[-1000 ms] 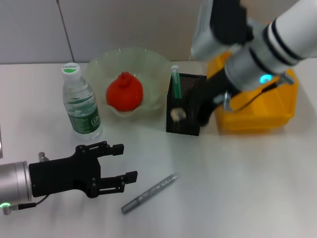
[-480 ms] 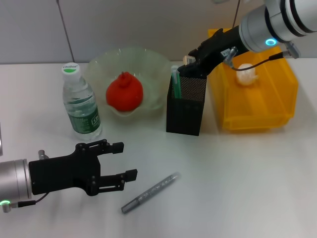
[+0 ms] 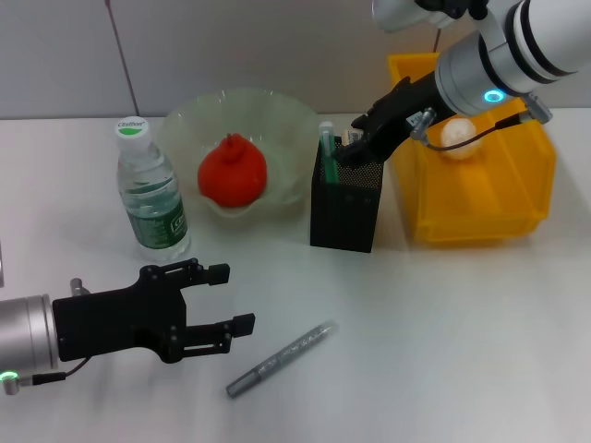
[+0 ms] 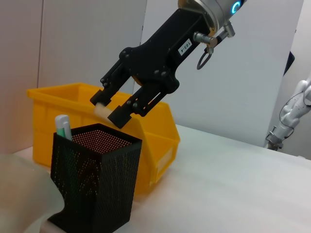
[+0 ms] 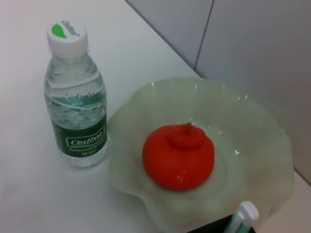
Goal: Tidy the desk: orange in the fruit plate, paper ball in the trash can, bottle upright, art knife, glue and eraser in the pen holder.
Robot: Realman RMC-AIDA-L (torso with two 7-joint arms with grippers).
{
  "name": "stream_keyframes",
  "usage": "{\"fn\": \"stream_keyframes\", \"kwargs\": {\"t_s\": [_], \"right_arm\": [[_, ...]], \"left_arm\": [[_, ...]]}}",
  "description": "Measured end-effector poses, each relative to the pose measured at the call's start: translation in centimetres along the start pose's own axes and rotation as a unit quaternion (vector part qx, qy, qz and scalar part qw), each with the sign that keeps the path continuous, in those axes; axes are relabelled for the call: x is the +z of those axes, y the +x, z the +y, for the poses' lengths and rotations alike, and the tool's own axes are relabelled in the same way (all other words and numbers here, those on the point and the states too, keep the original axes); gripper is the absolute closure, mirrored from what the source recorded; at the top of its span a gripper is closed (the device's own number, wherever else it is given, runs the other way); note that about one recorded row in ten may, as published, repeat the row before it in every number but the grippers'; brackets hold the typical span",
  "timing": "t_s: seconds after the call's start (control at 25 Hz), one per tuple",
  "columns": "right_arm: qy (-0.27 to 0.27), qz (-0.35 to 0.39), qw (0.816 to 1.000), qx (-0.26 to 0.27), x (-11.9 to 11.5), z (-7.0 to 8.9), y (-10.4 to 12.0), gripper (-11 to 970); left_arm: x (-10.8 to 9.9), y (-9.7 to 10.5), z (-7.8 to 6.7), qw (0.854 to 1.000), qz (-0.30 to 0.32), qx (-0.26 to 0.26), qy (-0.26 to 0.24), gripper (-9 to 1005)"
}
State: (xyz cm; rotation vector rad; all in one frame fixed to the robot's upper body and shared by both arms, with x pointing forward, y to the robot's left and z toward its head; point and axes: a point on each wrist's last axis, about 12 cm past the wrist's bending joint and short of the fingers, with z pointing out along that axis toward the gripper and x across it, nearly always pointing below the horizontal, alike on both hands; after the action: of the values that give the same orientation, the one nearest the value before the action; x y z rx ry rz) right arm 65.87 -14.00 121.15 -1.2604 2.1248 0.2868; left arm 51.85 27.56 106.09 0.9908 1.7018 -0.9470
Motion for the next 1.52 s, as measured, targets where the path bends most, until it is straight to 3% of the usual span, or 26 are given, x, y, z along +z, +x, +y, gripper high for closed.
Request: {"fn": "stream_keyframes", "kwargs": {"t_s": [0.4,0.56,0.64,0.68,0.72,0.84,0.88,0.92,0.96,1.04,1.08,1.12,1.24,1.32,1.52], "right_arm": [[0.009,-0.017,1.000,0.016,-0.1,-0.3,0.4,263],[0.001,-0.111,0.993,0.038,-0.5,-0.4,1.5,205],[-0.019,-0.181,0.982,0.045,-0.9,0.0,2.2,191],[-0.036,-0.253,0.966,0.050,-1.6,0.3,3.4,191],[-0.036,-0.253,0.966,0.050,-1.6,0.3,3.4,191],[-0.054,-0.348,0.934,0.064,-2.5,1.0,6.0,191],[-0.064,-0.404,0.909,0.072,-3.1,1.7,8.6,191],[-0.064,-0.404,0.909,0.072,-3.1,1.7,8.6,191],[-0.070,-0.423,0.900,0.079,-3.3,1.9,10.1,191],[-0.078,-0.464,0.877,0.092,-4.1,2.4,13.4,191],[-0.091,-0.481,0.866,0.103,-4.8,3.0,16.8,191],[-0.091,-0.481,0.866,0.103,-4.8,3.0,16.8,191],[-0.109,-0.455,0.876,0.113,-5.3,3.6,20.7,191],[-0.134,-0.400,0.899,0.116,-5.1,4.5,23.6,191],[-0.132,-0.349,0.920,0.121,-5.2,5.6,26.4,191]], "left_arm": [[-0.1,-0.1,0.1,1.000,0.000,0.000,0.000,235],[-0.1,-0.1,0.1,1.000,0.000,0.000,0.000,236],[-0.1,-0.1,0.1,1.000,0.000,0.000,0.000,236],[-0.1,-0.1,0.1,1.000,0.000,0.000,0.000,236],[-0.1,-0.1,0.1,1.000,-0.001,0.001,0.000,236],[-0.3,-0.4,0.3,1.000,-0.003,0.004,-0.004,237],[-0.4,-0.4,0.3,1.000,-0.004,0.001,-0.004,237],[-0.4,-0.4,0.3,1.000,-0.004,0.001,-0.004,237],[-0.4,-0.5,0.4,1.000,-0.004,-0.001,-0.004,237],[-0.4,-0.5,0.4,1.000,-0.005,-0.004,-0.005,237],[-0.3,-0.7,0.5,1.000,-0.005,-0.008,-0.003,237],[-0.3,-0.7,0.5,1.000,-0.005,-0.008,-0.003,238],[-0.3,-1.1,0.7,1.000,-0.002,-0.013,0.001,238],[-0.3,-1.7,0.8,1.000,0.004,-0.017,0.009,238],[0.1,-4.7,1.4,0.998,0.031,-0.033,0.040,239]]}}
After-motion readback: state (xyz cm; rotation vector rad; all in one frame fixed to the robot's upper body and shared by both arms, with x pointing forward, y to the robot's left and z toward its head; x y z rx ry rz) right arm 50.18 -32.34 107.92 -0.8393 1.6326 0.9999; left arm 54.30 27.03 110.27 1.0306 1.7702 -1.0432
